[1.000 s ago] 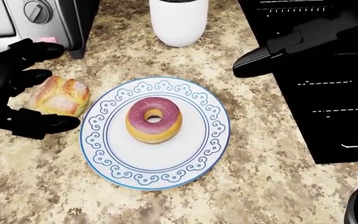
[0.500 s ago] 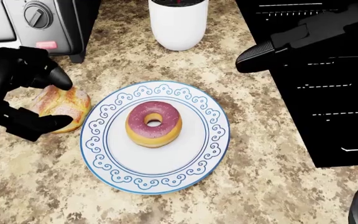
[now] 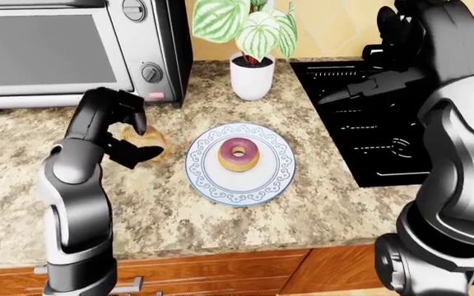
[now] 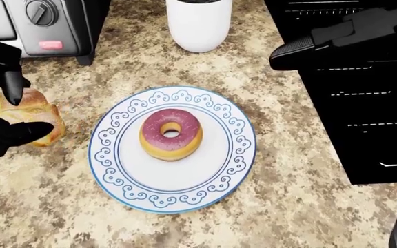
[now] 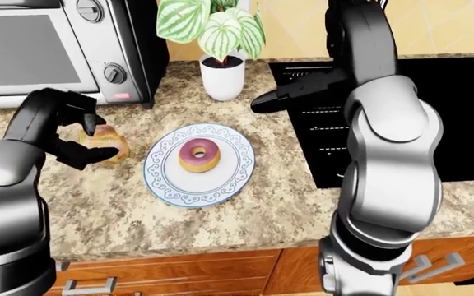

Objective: Place the pastries on the plates.

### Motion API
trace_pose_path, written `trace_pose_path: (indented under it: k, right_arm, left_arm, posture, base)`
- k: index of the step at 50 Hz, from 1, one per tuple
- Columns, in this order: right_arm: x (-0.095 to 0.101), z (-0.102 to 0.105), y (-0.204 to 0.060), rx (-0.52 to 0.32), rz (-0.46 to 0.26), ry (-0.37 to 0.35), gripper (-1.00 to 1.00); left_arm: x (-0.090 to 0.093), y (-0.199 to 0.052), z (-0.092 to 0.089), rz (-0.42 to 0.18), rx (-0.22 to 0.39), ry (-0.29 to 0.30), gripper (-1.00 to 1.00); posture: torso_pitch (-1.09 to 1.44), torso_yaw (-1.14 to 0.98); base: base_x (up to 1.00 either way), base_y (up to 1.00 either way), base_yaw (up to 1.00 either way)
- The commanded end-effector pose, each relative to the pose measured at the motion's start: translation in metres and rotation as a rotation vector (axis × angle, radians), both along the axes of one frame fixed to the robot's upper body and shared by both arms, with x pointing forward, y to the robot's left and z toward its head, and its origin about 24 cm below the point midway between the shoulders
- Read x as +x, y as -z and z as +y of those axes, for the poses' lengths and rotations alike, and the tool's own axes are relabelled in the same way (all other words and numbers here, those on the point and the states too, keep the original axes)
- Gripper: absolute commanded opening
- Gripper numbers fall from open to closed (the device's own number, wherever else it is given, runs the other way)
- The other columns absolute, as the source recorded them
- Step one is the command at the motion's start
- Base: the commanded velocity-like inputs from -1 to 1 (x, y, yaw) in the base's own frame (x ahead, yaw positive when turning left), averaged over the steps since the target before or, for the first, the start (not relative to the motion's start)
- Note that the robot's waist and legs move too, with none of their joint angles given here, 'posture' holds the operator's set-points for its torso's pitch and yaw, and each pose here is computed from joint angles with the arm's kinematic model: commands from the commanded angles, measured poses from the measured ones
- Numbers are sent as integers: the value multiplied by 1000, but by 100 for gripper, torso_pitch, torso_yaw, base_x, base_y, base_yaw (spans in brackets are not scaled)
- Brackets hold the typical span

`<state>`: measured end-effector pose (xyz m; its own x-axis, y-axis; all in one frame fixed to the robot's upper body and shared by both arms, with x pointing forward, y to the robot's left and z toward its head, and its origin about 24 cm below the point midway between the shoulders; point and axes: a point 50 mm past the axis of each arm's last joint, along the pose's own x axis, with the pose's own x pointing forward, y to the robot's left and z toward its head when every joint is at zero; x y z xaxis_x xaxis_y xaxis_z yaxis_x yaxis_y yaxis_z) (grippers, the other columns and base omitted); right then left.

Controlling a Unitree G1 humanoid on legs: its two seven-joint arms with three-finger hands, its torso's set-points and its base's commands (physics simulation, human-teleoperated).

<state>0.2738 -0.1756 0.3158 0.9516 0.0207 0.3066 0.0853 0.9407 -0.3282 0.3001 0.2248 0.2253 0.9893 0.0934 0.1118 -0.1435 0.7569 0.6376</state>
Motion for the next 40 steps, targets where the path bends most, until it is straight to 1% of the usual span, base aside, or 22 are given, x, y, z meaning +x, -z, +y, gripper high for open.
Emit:
trace_pose_path:
  k: [1,5,7,8,9,10,11,12,13,14,16,17,19,20,21,23,24,26,27,28,33,40]
  right_arm:
    - [-6,0,-12,-8,-75,5,100]
    - [-6,-1,-12,6,-80,11,100]
    - [-6,-1,-13,1,-84,8,100]
    - [-6,-1,-14,6,-86,10,100]
    - [-7,-1,-14,6,-89,9,100]
    - [-7,-1,-14,4,-91,8,100]
    - [-7,-1,-15,9,-93,7,100]
    - [-8,-1,-16,9,-97,9,100]
    - [-8,-1,-17,9,-98,8,100]
    - [-8,-1,-17,10,-100,8,100]
    - [-8,0,-19,14,-109,6,100]
    - [-9,1,-18,15,-111,2,100]
    - [-9,3,-17,23,-112,-10,100]
    - [-9,4,-16,28,-114,-14,100]
    - [-10,5,-16,34,-116,-19,100]
    - [-11,7,-15,41,-120,-25,100]
    - [-12,8,-15,46,-124,-29,100]
    - [-13,10,-13,55,-124,-35,100]
    - [-14,10,-13,63,-125,-37,100]
    - [-15,10,-13,72,-125,-39,100]
    - [-19,14,-11,106,-140,-52,100]
    - [-25,18,-11,157,-165,-56,100]
  left_arm:
    - [-7,-23,-1,-104,16,-4,-100]
    - [-12,-29,-1,-127,-1,-4,-100]
    - [-15,-34,-1,-152,-37,3,-100]
    - [-17,-37,-1,-162,-37,1,-100]
    - [-19,-39,-1,-172,-53,4,-100]
    - [-21,-44,-1,-203,-82,8,-100]
    - [-22,-48,-1,-216,-100,16,-100]
    - [-24,-52,0,-230,-116,12,-100]
    - [-24,-52,0,-228,-113,12,-100]
    - [-25,-55,0,-251,-152,14,-100]
    - [-29,-59,1,-279,-199,21,-100]
    - [-31,-60,0,-293,-231,34,-100]
    - [-37,-65,-4,-344,-330,74,-100]
    - [-38,-66,-5,-352,-348,81,-100]
    - [-41,-68,-6,-371,-384,95,-100]
    - [-44,-72,-6,-393,-395,98,-100]
    - [-45,-72,-7,-389,-415,109,-100]
    - [-47,-70,-9,-393,-428,113,-100]
    - [-49,-70,-9,-404,-453,121,-100]
    - [-50,-68,-11,-402,-452,124,-100]
    - [-55,-60,-19,-400,-489,142,-100]
    - [-64,-62,-22,-429,-516,138,-100]
  posture:
    - [0,0]
    - [0,0]
    - [0,0]
    - [0,0]
    - [0,0]
    - [0,0]
    - [0,0]
    - [0,0]
    - [0,0]
    - [0,0]
    - [0,0]
    - [0,0]
    - [0,0]
    - [0,0]
    - [0,0]
    - [0,0]
    - [0,0]
    - [0,0]
    - [0,0]
    - [0,0]
    - [0,0]
    - [0,0]
  base:
    - [0,0,0]
    - [0,0,0]
    - [0,0,0]
    - [0,0,0]
    - [0,0,0]
    - [0,0,0]
    - [0,0,0]
    - [0,0,0]
    - [0,0,0]
    - [0,0,0]
    - [0,0,0]
    - [0,0,0]
    - [0,0,0]
    - [0,0,0]
    - [0,0,0]
    - [0,0,0]
    - [0,0,0]
    - [0,0,0]
    - [0,0,0]
    - [0,0,0]
    - [-3,0,0]
    - [-40,-2,0]
